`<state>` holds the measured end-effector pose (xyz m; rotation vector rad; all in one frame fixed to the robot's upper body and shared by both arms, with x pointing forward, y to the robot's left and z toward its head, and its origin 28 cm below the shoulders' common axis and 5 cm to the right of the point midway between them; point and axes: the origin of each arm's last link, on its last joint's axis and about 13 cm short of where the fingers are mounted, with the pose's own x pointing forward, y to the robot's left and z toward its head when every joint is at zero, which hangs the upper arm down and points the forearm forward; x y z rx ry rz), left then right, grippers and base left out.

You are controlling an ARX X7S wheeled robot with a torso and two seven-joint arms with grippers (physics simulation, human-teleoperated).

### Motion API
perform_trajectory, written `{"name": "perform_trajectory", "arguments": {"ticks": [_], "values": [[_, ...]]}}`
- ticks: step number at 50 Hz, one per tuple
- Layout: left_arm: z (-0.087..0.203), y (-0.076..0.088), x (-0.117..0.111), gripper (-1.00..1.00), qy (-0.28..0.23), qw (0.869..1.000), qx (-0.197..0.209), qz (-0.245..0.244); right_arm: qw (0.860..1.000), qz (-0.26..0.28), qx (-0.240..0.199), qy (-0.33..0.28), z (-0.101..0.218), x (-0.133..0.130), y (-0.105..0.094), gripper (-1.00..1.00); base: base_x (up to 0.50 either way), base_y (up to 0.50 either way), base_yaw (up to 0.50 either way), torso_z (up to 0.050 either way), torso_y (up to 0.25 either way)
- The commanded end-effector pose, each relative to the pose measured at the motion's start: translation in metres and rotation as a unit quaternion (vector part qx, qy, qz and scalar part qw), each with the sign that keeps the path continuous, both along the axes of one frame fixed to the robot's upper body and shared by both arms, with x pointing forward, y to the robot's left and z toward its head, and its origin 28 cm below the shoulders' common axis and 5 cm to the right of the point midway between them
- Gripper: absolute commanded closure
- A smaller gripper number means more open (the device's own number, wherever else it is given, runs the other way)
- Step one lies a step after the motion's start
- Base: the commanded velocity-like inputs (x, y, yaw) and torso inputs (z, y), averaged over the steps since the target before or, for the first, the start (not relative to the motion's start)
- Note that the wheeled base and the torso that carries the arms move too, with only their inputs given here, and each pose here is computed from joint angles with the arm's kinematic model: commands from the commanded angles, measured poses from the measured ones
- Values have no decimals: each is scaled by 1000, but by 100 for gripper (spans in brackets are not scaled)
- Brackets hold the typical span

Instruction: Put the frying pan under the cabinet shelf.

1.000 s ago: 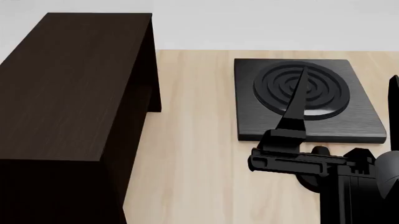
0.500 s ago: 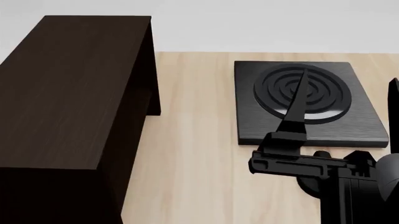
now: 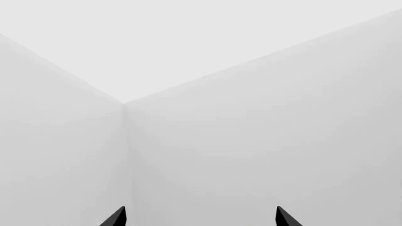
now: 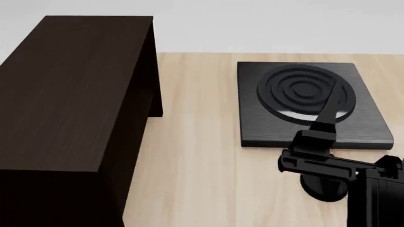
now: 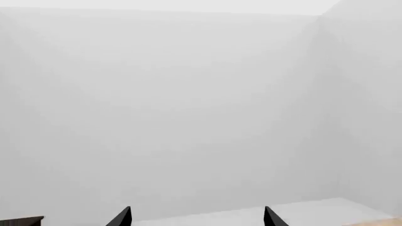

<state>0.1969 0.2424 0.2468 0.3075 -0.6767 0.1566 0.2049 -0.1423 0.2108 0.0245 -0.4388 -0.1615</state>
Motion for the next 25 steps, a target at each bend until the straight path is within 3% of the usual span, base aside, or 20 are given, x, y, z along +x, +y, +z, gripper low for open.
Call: {"name": "perform_trajectory", "arguments": {"ticks": [1,14,25], "values": [[-3,1,3,-100,1,1000,-3,-2,997,-71,-2,43,-4,-4,-20,-100,0,0,0,0,0],[-5,2,5,-100,2,1000,-5,-5,978,-182,-8,104,-7,-16,-51,-100,0,0,0,0,0],[-6,2,7,-100,4,1000,-6,-9,962,-231,9,147,-15,-25,-72,-100,0,0,0,0,0]]}}
